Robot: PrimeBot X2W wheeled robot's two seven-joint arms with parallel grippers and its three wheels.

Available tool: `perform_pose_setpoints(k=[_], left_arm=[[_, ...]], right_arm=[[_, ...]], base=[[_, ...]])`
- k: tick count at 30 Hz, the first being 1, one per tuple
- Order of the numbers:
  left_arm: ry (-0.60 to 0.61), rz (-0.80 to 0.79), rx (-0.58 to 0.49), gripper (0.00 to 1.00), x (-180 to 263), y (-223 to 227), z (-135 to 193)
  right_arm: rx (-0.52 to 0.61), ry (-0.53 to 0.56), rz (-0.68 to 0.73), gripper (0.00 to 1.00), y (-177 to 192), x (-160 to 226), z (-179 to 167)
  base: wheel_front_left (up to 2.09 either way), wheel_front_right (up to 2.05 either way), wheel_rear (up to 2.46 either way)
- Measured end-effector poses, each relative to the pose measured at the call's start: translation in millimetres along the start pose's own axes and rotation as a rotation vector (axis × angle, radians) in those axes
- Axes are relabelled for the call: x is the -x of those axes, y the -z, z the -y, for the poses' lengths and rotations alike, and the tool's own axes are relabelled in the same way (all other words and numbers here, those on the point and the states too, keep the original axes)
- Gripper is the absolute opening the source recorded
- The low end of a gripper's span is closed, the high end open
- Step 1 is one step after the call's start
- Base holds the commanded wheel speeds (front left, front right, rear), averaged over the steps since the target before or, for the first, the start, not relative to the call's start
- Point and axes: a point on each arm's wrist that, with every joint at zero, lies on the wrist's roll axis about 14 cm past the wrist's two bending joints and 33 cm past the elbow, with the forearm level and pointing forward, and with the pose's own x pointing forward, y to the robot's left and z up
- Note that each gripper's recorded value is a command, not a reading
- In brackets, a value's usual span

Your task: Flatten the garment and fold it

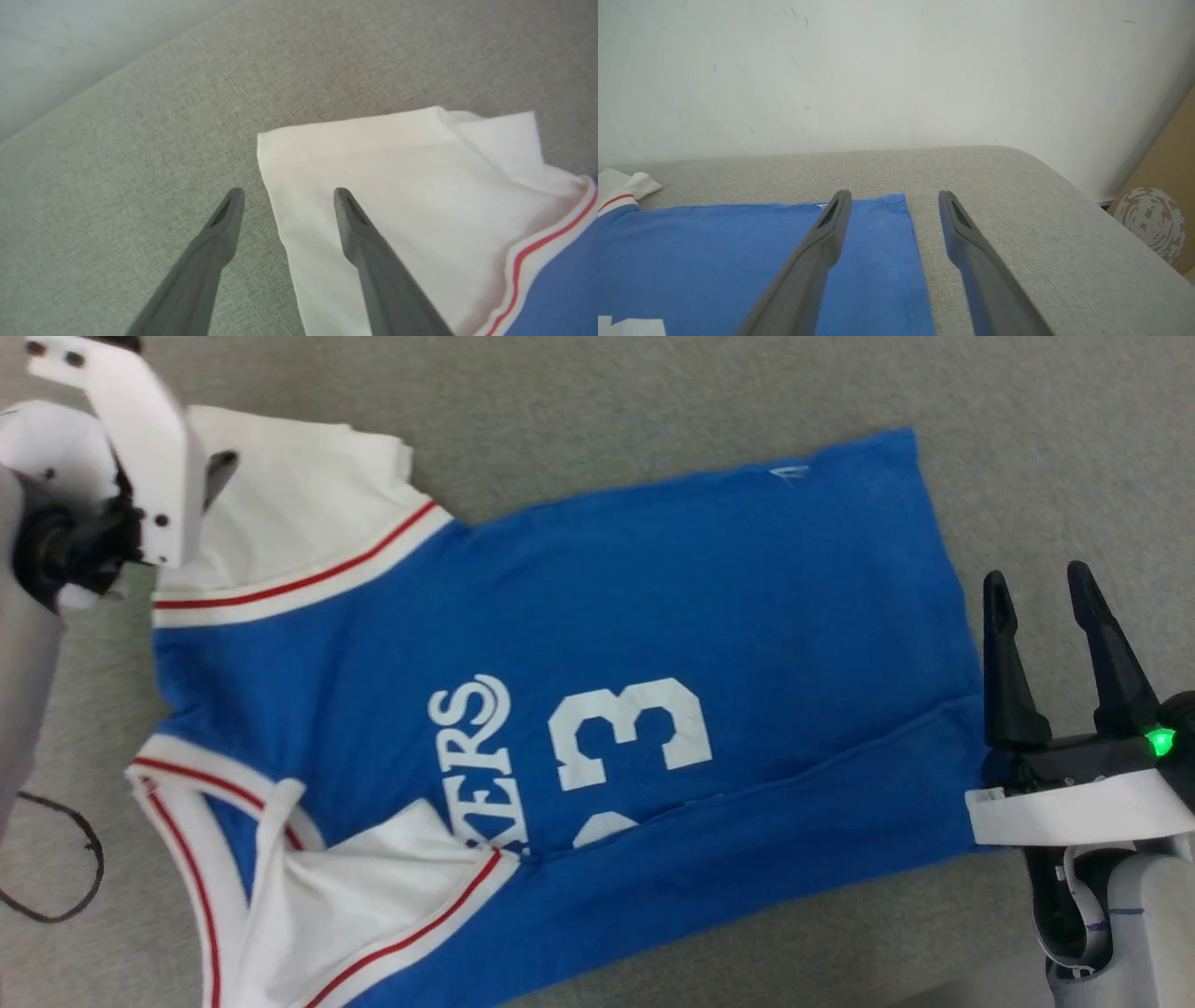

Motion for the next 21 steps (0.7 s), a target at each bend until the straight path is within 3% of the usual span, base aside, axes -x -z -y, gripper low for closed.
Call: perform_pose_setpoints(k=[3,10,11,12,13,21], left_arm=[[0.021,-0.116,0.021,1.0,-17.9,15.8,0.6],[0.042,-0.172,0.004,1.0,-42.8,12.5,2.2],[0.054,-0.183,0.011,0.77,-44.0,12.3,4.1],[0.065,-0.192,0.014,0.33,-44.6,12.3,5.1],[0.079,-0.2,0.015,0.0,-45.1,13.5,8.1],[0.08,-0.08,-0.022,0.0,-37.2,3.2,13.0]], right_arm=[[0.015,0.031,-0.031,1.0,9.3,3.9,10.1],[0.03,0.08,-0.084,1.0,25.7,10.3,24.0],[0.033,0.085,-0.089,1.0,27.0,10.9,25.4],[0.035,0.09,-0.093,1.0,28.3,11.3,27.0],[0.037,0.094,-0.095,1.0,29.3,11.4,28.4],[0.066,0.066,-0.092,1.0,28.5,3.3,28.4]], base=[[0.0,0.0,0.0],[0.0,0.0,0.0],[0.0,0.0,0.0],[0.0,0.0,0.0],[0.0,0.0,0.0],[0.0,0.0,0.0]])
